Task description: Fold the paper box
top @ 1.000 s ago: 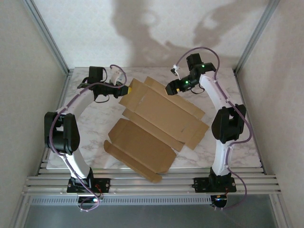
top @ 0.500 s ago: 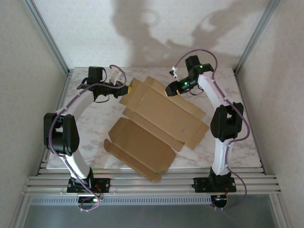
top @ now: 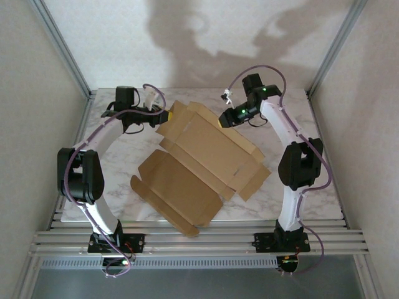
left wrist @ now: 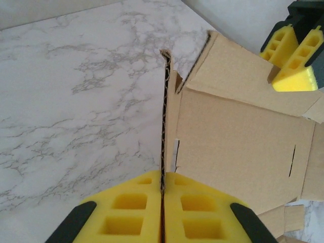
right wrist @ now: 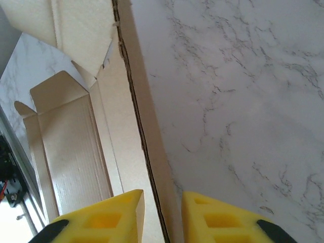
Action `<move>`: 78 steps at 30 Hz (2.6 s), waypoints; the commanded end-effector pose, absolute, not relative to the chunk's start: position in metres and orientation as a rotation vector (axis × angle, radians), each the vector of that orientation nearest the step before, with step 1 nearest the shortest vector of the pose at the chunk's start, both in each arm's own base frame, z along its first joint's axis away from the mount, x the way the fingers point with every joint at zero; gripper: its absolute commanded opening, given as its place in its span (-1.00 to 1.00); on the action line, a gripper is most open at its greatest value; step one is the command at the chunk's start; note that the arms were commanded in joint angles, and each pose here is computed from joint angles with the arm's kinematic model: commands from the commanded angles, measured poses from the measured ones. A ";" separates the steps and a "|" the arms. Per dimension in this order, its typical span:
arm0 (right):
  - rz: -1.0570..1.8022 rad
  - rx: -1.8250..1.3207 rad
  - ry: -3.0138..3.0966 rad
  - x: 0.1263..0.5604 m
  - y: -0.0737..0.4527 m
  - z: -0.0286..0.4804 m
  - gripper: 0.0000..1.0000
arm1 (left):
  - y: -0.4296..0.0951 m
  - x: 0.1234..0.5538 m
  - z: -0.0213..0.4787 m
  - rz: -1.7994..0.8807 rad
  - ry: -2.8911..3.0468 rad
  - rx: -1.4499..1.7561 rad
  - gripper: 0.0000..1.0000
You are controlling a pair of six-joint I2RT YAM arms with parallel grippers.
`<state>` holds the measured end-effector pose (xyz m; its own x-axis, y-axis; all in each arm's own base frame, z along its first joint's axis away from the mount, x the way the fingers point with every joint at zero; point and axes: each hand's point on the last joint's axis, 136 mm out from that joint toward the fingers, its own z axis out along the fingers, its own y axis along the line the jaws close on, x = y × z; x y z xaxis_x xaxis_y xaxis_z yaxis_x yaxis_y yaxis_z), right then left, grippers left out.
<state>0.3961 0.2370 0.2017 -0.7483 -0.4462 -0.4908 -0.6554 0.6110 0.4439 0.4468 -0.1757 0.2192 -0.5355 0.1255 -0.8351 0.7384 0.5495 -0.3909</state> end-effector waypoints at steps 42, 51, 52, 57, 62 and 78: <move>0.235 -0.911 2.464 0.362 0.211 0.212 -1.00 | -0.205 0.441 0.116 -0.826 2.320 0.357 0.48; 0.232 -0.922 2.469 0.357 0.212 0.210 -1.00 | -0.206 0.446 0.076 -0.733 2.407 0.348 0.65; 0.231 -0.921 2.469 0.358 0.212 0.209 -1.00 | -0.207 0.446 0.075 -0.740 2.411 0.346 0.66; 0.219 -0.918 2.469 0.360 0.211 0.208 -1.00 | -0.215 0.440 0.070 -0.790 2.435 0.368 0.52; 0.206 -0.915 2.468 0.362 0.211 0.207 -1.00 | -0.222 0.433 0.078 -0.808 2.431 0.399 0.31; 0.175 -0.901 2.459 0.367 0.208 0.209 -1.00 | -0.232 0.416 0.086 -0.802 2.469 0.463 0.10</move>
<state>0.3661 0.2072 0.1980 -0.6663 -0.5741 -0.4759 -0.6397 0.7680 -0.0308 0.4241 -0.2227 0.0686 -0.8312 0.1333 -0.5398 0.4204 0.7860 -0.4533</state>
